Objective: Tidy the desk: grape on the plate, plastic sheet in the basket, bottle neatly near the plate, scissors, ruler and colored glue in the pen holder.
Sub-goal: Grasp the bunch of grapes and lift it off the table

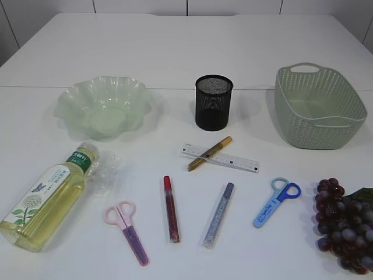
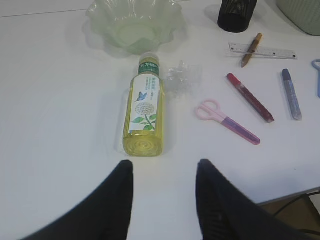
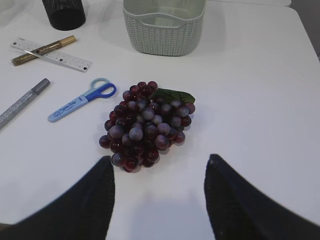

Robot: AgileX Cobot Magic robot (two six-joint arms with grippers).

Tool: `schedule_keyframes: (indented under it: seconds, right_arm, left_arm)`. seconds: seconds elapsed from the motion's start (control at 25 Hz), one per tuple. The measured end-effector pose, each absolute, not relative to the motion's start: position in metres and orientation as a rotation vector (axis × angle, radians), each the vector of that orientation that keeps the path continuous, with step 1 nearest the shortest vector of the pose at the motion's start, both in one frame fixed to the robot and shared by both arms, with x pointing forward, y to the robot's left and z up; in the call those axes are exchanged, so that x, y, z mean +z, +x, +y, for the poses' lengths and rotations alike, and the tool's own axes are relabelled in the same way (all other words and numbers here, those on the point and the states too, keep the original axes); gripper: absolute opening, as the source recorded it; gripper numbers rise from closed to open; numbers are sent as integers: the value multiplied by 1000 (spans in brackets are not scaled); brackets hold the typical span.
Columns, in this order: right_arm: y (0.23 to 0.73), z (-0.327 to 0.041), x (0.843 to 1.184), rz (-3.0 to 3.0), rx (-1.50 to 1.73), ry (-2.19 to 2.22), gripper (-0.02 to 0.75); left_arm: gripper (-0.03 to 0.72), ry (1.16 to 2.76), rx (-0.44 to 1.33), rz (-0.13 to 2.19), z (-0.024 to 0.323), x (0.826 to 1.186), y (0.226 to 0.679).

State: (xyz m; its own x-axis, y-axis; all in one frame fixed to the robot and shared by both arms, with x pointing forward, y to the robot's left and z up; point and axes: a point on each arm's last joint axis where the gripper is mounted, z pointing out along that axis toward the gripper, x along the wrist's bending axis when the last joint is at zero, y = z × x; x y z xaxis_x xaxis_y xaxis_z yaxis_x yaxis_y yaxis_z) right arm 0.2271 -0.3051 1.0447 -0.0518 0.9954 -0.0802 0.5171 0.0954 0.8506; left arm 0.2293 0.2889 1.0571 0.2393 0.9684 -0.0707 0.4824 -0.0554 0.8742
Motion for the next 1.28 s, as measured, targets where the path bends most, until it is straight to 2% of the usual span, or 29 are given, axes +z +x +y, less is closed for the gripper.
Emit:
schedule_keyframes:
  seconds: [0.24,0.48,0.64,0.88,1.28]
  right_arm:
    - [227,-305,1045,1599,902,1601,453]
    - [245,-303,1055,1500,934,1907,453]
    - [278,-296,1066,1506,868,2153,463]
    - [336,-291,1072,1518,643,2406,542]
    - [403,-283,1061,1579,352,2605,547]
  left_arm:
    - [305,1671,725,1365,289,1057,229]
    - [305,1670,722,1364,289,1057,229]
    - [305,1669,719,1364,288,1057,229]
    - [305,1669,718,1363,288,1057,229]
    - [305,1668,716,1363,288,1057,229]
